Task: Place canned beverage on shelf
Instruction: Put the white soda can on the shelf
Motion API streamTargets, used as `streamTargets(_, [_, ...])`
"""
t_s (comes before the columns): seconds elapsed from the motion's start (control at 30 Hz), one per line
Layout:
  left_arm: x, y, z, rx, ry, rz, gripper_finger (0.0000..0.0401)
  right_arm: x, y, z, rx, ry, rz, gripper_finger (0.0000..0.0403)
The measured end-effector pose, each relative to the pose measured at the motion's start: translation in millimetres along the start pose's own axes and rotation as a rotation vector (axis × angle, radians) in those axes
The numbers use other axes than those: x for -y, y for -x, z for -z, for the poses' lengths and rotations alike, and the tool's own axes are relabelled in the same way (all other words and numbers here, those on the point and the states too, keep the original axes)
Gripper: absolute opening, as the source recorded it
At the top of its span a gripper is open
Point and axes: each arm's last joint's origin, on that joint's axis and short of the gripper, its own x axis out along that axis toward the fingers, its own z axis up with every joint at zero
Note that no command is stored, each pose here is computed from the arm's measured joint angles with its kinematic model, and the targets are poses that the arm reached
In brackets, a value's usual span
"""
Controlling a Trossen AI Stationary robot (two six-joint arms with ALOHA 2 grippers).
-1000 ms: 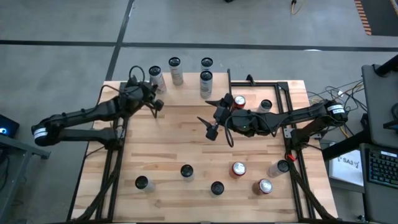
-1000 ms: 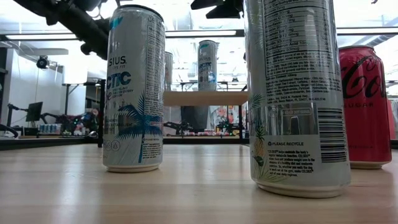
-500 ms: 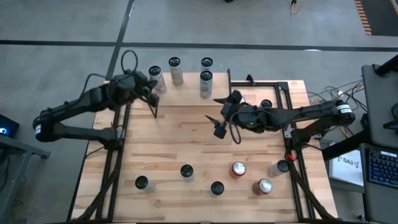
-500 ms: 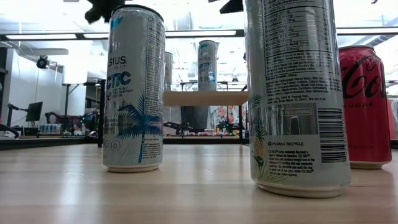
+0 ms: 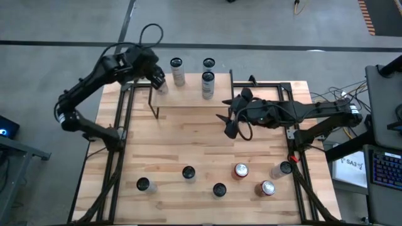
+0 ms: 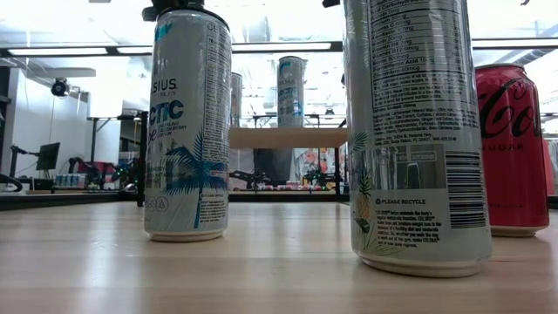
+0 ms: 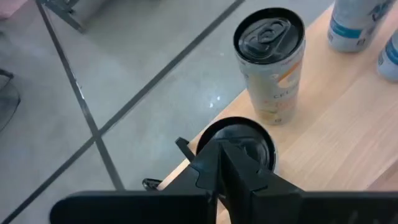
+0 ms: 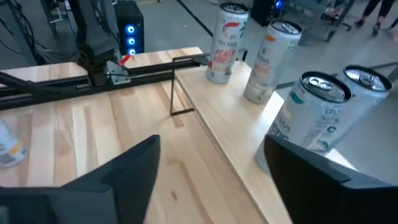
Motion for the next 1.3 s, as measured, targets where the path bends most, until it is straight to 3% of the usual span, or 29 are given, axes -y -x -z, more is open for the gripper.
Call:
streamTargets(0.3, [8, -15, -7, -0.041, -0.063, 0.032, 0.0000, 0, 0, 1, -0.012, 0.008, 0.001, 0.0125])
streamTargets(0.57, [8, -17, -6, -0.053, -0.105, 0.032, 0.0000, 0, 0, 2, -0.020, 0.025, 0.002, 0.0053])
streamTargets(0.7, [8, -17, -6, -0.054, -0.152, 0.043, 0.0000, 0, 0, 2, -0.020, 0.029, 0.002, 0.0040])
streamTargets(0.93, [5, -20, -6, -0.049, -0.237, 0.182, 0.0000, 0, 0, 2, -0.020, 0.030, 0.003, 0.0038])
streamTargets(1.1, [0, -21, -4, -0.063, -0.244, 0.183, 0.0000, 0, -1, 2, -0.021, 0.030, 0.003, 0.0038])
streamTargets(1.3, [0, -19, -1, -0.075, -0.349, 0.192, 0.0000, 0, -1, 2, -0.021, 0.031, 0.003, 0.0038])
